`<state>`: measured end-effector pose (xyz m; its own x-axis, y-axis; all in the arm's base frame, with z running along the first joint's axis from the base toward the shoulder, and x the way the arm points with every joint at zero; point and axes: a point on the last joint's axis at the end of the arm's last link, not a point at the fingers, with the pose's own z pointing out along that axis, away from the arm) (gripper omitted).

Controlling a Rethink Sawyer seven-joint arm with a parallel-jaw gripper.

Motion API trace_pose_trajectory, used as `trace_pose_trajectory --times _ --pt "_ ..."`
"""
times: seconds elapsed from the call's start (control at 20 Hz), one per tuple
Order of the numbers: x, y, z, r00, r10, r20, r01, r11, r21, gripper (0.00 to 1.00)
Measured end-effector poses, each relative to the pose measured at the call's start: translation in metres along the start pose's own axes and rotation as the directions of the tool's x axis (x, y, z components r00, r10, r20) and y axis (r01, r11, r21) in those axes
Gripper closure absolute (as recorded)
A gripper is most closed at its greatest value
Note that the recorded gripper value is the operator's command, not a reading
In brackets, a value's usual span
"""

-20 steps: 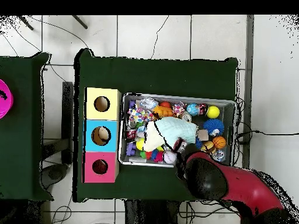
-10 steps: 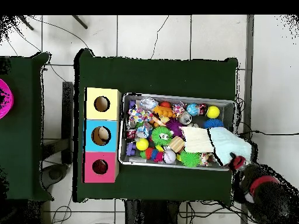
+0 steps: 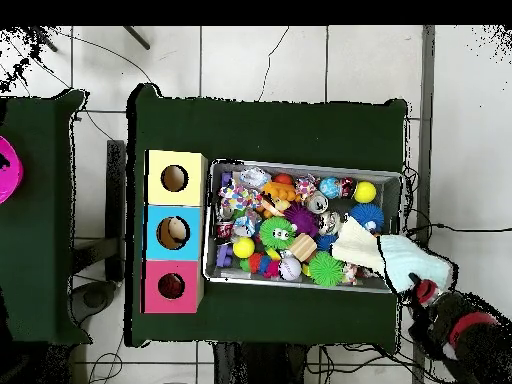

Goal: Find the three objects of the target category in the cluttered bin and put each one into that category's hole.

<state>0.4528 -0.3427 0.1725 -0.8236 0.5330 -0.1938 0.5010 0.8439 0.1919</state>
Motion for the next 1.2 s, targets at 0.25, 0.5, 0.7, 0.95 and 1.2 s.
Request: trace_pose_trajectory --times 0.25,0.5,0.7,0.95,1.2 --pt "0.002 0.025 0.010 0.9956 -0.094 -0.001 0.094 0.9955 -0.011 1.00" --pt "0.000 0.042 0.012 0.9887 -0.149 0.008 0.150 0.9885 -0.022 1.00" --pt "-0.005 0.049 0.009 0.9854 -0.169 0.022 0.169 0.9851 -0.030 1.00" --pt "-0.015 0.055 0.007 0.9821 -0.183 0.042 0.185 0.9823 -0.032 1.00" --pt "-0.020 0.061 0.005 0.9792 -0.196 0.053 0.198 0.9797 -0.033 0.00"
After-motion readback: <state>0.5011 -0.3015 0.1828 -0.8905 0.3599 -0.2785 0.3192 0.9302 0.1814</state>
